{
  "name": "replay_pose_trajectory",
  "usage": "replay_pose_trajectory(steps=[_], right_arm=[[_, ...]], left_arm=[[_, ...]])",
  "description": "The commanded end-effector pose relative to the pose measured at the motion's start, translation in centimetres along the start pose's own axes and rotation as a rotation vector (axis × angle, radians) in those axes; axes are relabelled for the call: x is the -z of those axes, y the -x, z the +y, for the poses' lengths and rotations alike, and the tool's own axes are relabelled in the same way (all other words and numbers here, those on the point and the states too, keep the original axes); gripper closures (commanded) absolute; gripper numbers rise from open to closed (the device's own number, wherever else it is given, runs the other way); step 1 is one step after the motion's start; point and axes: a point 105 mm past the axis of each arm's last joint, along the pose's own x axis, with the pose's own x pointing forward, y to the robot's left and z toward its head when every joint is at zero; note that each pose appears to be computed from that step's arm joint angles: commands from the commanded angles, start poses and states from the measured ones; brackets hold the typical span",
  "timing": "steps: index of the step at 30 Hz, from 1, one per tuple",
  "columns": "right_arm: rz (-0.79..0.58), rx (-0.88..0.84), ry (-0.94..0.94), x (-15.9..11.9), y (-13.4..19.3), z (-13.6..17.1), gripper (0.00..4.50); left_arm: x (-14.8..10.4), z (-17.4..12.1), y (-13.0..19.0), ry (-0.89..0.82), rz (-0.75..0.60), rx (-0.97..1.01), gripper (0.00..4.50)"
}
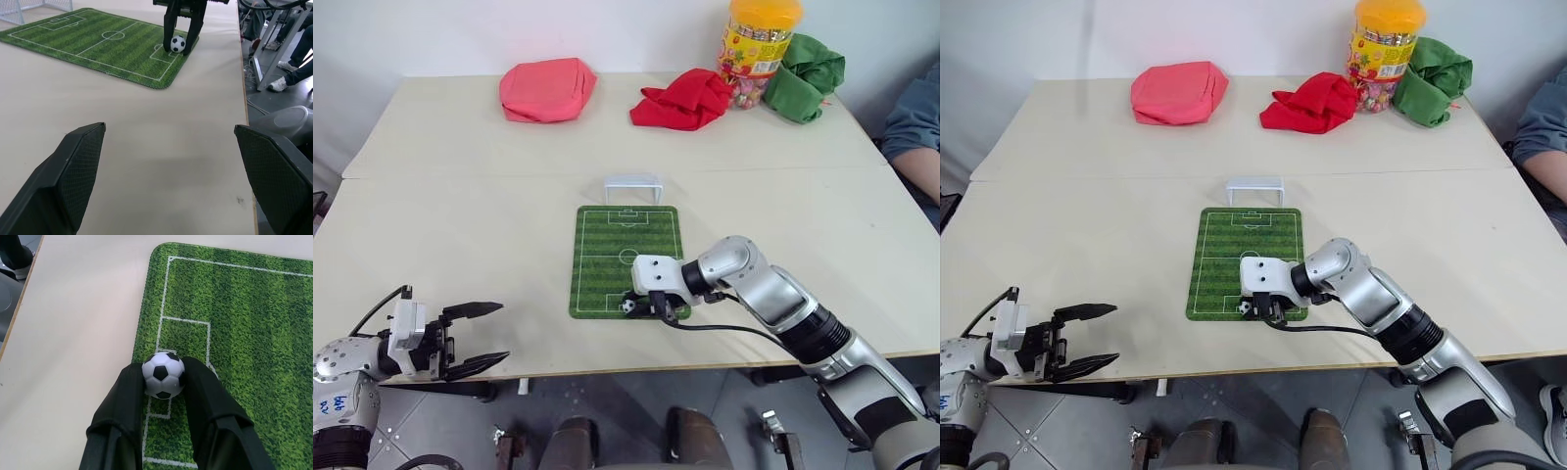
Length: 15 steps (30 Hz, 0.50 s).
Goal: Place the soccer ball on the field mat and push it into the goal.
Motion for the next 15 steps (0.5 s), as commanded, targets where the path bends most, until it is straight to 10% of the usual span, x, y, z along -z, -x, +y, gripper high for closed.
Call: replay_pose_trajectory(steps=[1,7,15], right_arm=[[-0.012,0.007,0.016,-0.4,0.3,-0.3,3.66],[-0.028,0.036,0.025,-1.0,0.4,-0.9,1.9],[-0.071,0.027,0.046,-2.5,1.1,-0.7,1.9]], left_arm=[[-0.5,-0.8,0.2,-0.035,-0.013,0.083,0.0],[-0.5,-0.4,-0.2,-0.044,-0.021,0.075,0.0],[-0.7,0.1,-1.3,-0.049,-0.042,0.077,0.0]])
